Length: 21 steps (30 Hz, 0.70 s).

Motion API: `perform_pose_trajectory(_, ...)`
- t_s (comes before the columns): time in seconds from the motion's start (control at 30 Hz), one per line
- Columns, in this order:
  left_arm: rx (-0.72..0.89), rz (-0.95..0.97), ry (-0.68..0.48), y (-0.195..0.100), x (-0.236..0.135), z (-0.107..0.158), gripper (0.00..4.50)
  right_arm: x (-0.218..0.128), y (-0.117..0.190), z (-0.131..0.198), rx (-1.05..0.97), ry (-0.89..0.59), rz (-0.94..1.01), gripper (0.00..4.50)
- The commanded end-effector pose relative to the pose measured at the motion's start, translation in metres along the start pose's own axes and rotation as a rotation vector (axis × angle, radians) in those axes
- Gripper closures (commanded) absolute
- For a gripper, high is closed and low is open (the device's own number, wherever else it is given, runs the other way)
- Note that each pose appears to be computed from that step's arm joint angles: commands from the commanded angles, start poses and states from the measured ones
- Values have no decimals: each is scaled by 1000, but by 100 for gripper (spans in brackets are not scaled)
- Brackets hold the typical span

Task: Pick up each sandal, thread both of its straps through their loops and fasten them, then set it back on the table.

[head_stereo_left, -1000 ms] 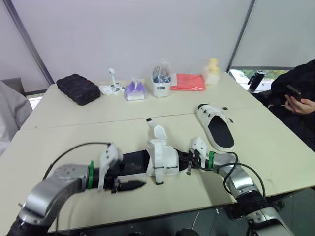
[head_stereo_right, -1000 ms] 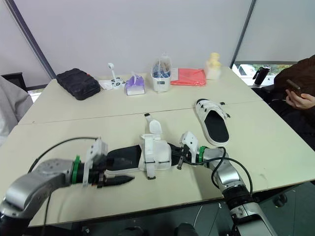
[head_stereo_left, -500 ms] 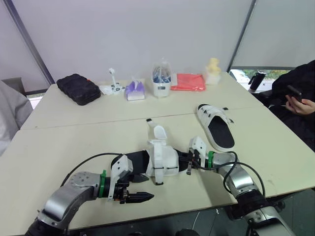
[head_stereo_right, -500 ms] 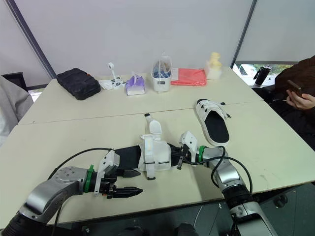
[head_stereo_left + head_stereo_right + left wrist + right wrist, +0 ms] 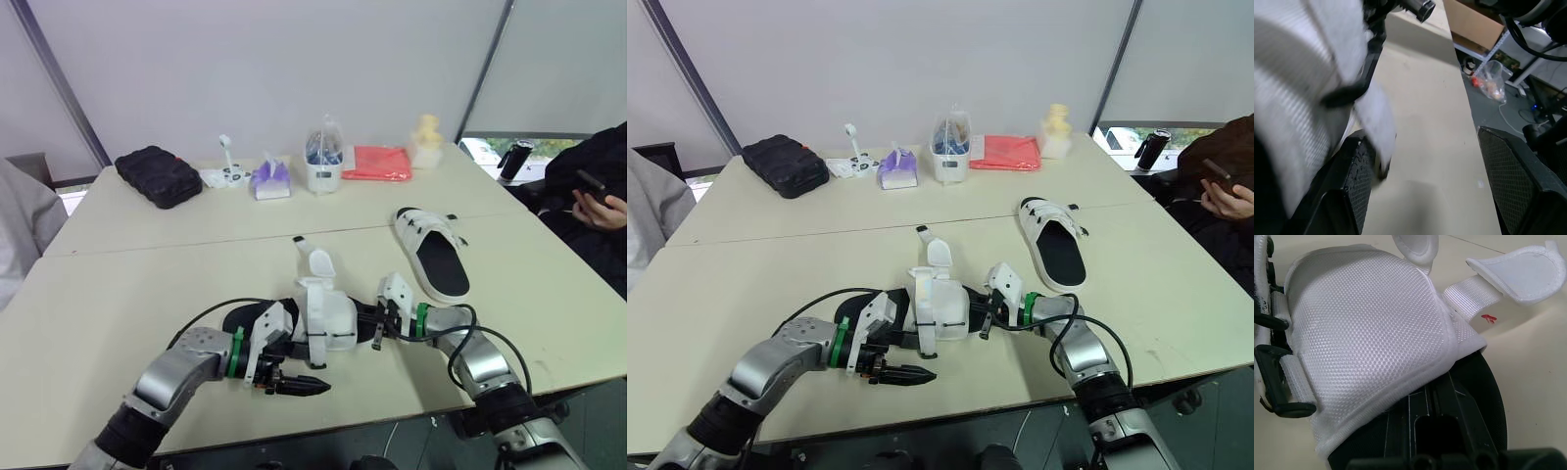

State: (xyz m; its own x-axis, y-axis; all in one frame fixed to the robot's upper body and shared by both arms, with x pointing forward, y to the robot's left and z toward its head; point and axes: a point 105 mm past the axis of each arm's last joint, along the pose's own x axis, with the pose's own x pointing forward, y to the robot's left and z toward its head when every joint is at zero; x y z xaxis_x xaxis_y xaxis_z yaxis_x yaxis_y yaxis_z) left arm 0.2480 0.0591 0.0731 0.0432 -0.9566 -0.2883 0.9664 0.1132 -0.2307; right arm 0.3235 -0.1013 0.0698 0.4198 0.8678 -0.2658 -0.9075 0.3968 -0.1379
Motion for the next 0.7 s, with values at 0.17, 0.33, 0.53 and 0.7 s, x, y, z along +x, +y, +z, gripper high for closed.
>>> perform_pose_trajectory(0.17,27,39,-14,5,3,8,393,4,13,-30,70,103,34,450)
perform_pose_trajectory(0.33,-3,26,-10,-1,-1,6,448,5,12,-30,68,103,33,450)
perform_pose_trajectory(0.53,-67,-97,-5,-34,-22,12,448,4,7,-29,59,104,29,450)
perform_pose_trajectory(0.7,-127,-186,-16,-56,-33,25,448,5,5,-29,56,106,31,450)
